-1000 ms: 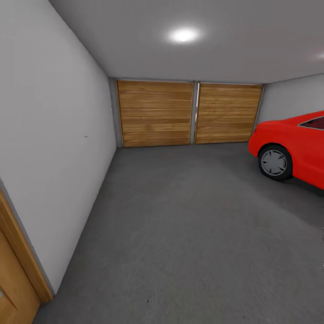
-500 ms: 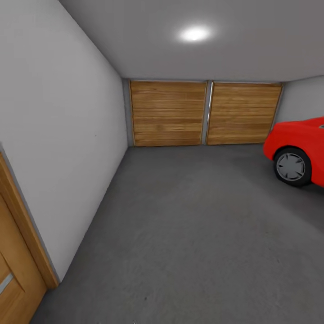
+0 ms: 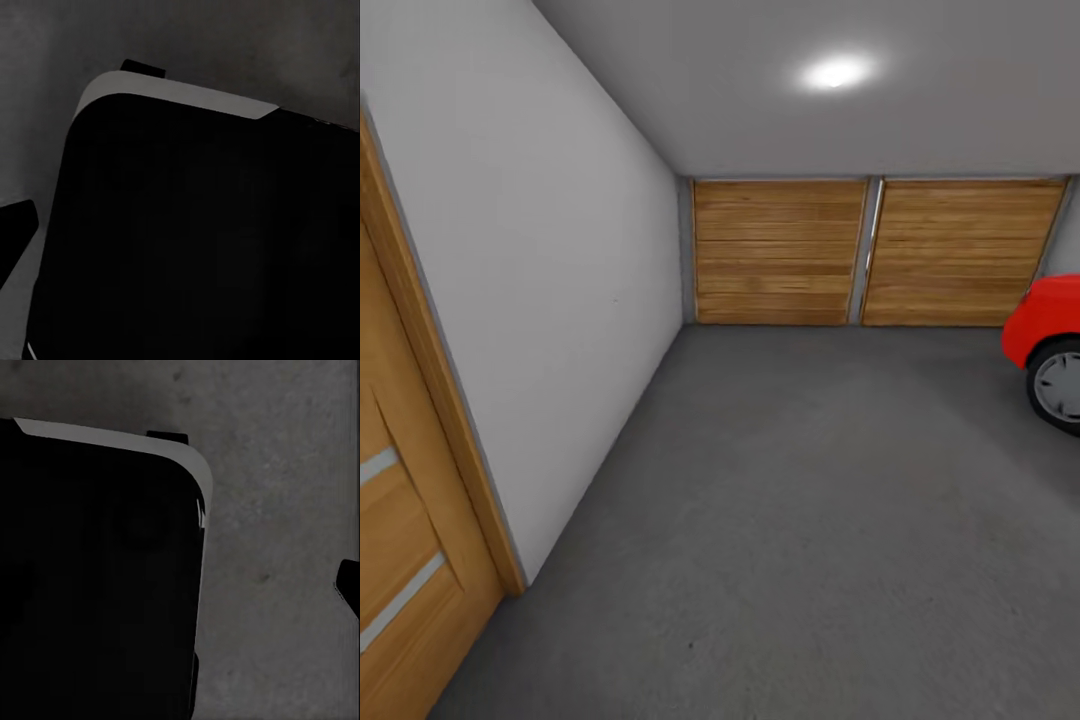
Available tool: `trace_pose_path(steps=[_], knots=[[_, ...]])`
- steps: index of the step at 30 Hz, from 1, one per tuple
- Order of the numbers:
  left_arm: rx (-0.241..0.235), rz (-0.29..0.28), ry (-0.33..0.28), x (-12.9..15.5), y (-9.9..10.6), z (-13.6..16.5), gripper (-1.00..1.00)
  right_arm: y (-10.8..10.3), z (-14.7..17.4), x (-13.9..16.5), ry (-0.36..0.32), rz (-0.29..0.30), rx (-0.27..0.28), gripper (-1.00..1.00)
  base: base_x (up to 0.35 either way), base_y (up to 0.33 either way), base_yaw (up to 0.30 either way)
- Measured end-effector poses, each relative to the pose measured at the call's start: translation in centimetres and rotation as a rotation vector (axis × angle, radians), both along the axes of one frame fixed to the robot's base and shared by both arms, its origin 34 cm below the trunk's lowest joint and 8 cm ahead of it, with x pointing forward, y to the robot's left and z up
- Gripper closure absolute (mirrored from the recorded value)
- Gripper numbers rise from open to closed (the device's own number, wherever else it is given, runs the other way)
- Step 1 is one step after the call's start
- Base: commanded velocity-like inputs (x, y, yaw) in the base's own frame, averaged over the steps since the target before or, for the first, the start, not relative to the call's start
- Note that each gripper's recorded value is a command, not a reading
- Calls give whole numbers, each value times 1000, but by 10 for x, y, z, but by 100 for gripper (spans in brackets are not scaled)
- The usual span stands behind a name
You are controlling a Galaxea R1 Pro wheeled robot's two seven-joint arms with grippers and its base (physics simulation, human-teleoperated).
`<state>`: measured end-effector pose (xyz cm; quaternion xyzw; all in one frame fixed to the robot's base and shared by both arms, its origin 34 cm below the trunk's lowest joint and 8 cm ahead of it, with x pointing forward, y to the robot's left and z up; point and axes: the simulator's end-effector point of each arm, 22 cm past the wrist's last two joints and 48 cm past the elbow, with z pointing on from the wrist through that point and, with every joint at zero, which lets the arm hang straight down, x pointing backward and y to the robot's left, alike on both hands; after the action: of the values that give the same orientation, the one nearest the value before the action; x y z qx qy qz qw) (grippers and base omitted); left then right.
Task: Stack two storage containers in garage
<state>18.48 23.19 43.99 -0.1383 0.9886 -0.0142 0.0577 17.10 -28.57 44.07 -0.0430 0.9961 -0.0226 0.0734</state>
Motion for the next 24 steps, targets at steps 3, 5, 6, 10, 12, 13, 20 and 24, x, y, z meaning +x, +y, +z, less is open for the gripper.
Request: trace_pose_path(steps=[3, 5, 6, 10, 12, 13, 20, 24], knots=[[-1, 20, 1, 0, 0, 0, -100, -1, 0, 0, -1, -1, -1, -100, -223, -220, 273], [-2, 35, 2, 0, 0, 0, -100, -1, 0, 0, -1, -2, -1, -100, -231, -217, 273], [-2, 41, 2, 0, 1, 0, -100, -1, 0, 0, -1, -2, -2, -100, -235, -216, 273], [-4, 81, 4, -1, 2, 0, -100, -2, 0, 1, -4, -4, -4, -100, -238, -215, 273], [-5, 91, 5, -1, 2, 0, -100, -2, 0, 1, -5, -4, -5, -100, -239, -215, 273], [-5, 93, 5, -1, 2, 0, -100, -2, 0, 1, -5, -4, -5, -100, -240, -215, 273], [-6, 100, 5, -1, 1, 0, -100, -4, 0, 3, -8, -5, -9, -100, -240, -212, 273], [-6, 101, 5, -1, 1, 0, -100, -6, 1, 6, -15, -4, -12, -100, -239, -201, 273]])
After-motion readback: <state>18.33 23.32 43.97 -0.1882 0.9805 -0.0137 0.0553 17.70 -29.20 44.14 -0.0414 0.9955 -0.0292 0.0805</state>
